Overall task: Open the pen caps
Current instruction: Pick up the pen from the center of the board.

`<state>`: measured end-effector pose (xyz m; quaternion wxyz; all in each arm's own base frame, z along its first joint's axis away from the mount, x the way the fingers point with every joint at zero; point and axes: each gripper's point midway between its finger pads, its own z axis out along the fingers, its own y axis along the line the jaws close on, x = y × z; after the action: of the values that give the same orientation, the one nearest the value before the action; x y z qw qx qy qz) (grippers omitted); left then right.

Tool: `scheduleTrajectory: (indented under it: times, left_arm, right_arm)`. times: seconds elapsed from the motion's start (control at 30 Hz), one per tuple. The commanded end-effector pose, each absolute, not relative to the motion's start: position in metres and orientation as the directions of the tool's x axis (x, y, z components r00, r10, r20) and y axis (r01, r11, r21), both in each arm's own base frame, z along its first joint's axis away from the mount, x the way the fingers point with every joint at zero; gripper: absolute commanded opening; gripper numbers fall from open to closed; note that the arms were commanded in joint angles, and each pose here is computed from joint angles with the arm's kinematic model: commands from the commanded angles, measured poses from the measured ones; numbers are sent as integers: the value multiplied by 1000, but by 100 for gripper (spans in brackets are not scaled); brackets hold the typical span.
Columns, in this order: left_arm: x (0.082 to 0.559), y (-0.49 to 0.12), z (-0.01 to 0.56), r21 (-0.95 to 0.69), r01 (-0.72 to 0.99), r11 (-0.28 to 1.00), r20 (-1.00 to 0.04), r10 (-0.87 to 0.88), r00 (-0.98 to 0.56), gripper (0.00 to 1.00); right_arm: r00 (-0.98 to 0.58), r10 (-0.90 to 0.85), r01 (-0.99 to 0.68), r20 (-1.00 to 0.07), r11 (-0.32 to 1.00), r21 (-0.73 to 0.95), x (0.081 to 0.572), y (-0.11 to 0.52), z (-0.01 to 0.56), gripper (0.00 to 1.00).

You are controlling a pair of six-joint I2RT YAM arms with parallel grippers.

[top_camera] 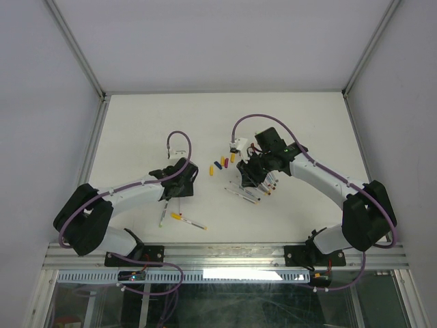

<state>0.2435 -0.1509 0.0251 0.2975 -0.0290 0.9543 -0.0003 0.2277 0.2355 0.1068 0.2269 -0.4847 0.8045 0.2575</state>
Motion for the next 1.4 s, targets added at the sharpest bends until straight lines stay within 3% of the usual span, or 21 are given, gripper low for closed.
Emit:
scheduleTrajectory:
  times: [0.0,0.37,0.53,0.73,0.9,1.03,1.13,1.37]
  left_arm:
    - [258,-155,38,-36,-84,996,-601,-89,-794,48]
    - [260,-155,37,-43,-87,995,-592,-96,-801,12]
    - [272,-165,54,-106,-80,991,-634,-130,-762,6]
    - [289,-188,98,-288,-43,957,-705,-242,-666,0]
    - [285,-207,141,-539,39,841,-707,-427,-564,0]
    - [274,-225,176,-745,164,646,-628,-598,-498,0]
    - [267,-233,186,-817,209,537,-563,-665,-490,0]
    - [265,-261,204,-842,265,470,-539,-718,-441,0]
  right_arm:
    - [-385,-641,-913,-664,371,171,233,242,123,36]
    - [-393,-635,-912,-665,360,195,230,245,123,36]
    - [-415,-605,-907,-680,335,256,223,254,124,36]
    - [-421,-501,-906,-756,275,323,216,273,139,38]
    - [-463,-337,-885,-820,133,446,198,286,153,58]
    - [-479,-270,-873,-836,39,487,188,290,156,68]
    - [-503,-244,-859,-829,34,511,189,291,159,71]
    - [-612,-201,-787,-765,62,614,198,294,158,76]
